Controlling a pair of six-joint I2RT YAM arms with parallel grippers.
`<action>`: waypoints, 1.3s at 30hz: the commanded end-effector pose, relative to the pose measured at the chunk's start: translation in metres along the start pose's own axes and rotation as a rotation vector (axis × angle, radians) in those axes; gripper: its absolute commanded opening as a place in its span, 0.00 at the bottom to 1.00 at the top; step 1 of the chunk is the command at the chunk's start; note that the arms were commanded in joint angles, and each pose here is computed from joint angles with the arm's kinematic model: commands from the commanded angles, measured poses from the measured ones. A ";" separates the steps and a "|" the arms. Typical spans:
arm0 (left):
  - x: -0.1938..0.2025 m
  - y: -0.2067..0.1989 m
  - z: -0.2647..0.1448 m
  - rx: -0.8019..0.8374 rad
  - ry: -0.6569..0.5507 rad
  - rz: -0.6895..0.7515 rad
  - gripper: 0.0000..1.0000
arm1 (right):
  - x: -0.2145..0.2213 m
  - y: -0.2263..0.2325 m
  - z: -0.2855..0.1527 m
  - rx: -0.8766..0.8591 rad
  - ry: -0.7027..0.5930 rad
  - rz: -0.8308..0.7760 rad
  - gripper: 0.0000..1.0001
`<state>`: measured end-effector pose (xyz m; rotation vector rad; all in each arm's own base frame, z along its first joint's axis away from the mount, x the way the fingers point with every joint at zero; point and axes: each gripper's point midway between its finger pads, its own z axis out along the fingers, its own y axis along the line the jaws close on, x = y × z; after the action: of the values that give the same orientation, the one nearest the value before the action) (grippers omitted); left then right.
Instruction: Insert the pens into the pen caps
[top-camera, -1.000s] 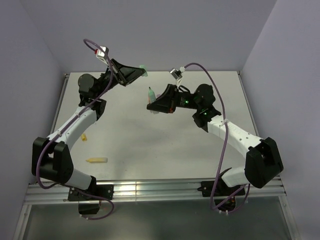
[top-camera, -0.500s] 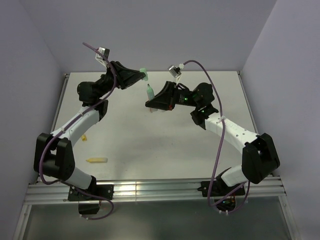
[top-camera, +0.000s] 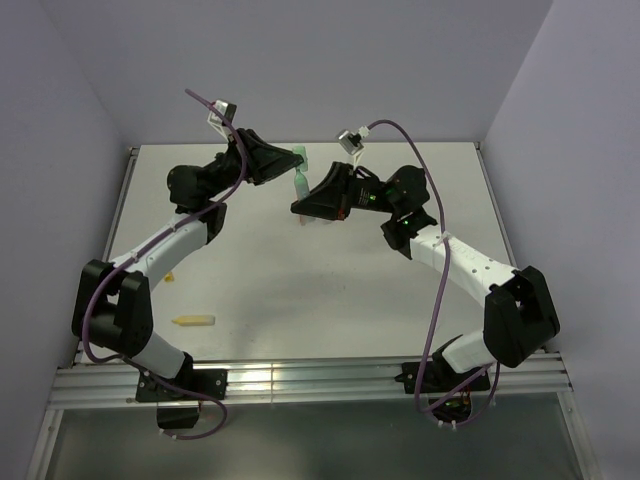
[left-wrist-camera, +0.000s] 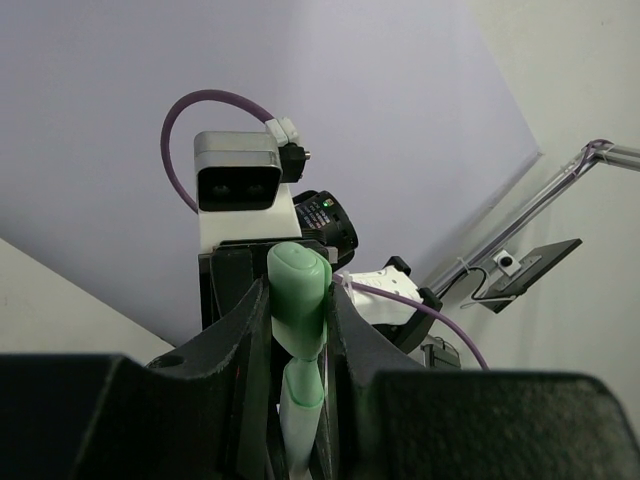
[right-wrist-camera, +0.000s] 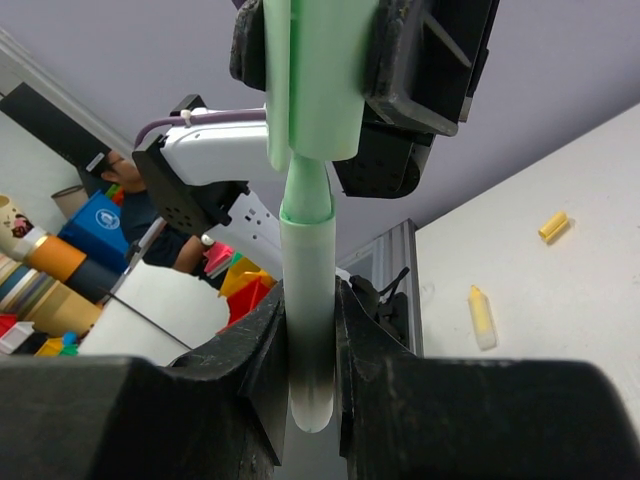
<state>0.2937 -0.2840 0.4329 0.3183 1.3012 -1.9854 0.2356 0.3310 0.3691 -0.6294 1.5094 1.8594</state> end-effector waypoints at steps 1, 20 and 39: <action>0.006 -0.017 0.001 0.049 0.027 0.065 0.00 | -0.018 0.027 0.001 -0.066 -0.026 -0.098 0.00; 0.038 -0.046 0.008 0.108 0.097 0.065 0.00 | -0.029 0.043 -0.013 -0.120 -0.117 -0.117 0.00; 0.070 -0.078 0.007 0.189 0.156 0.113 0.00 | -0.033 0.068 -0.018 -0.205 -0.144 -0.128 0.00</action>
<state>0.2401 -0.2975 0.4520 0.4000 1.2049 -2.0150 0.2044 0.3100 0.3955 -0.7210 1.3454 1.9591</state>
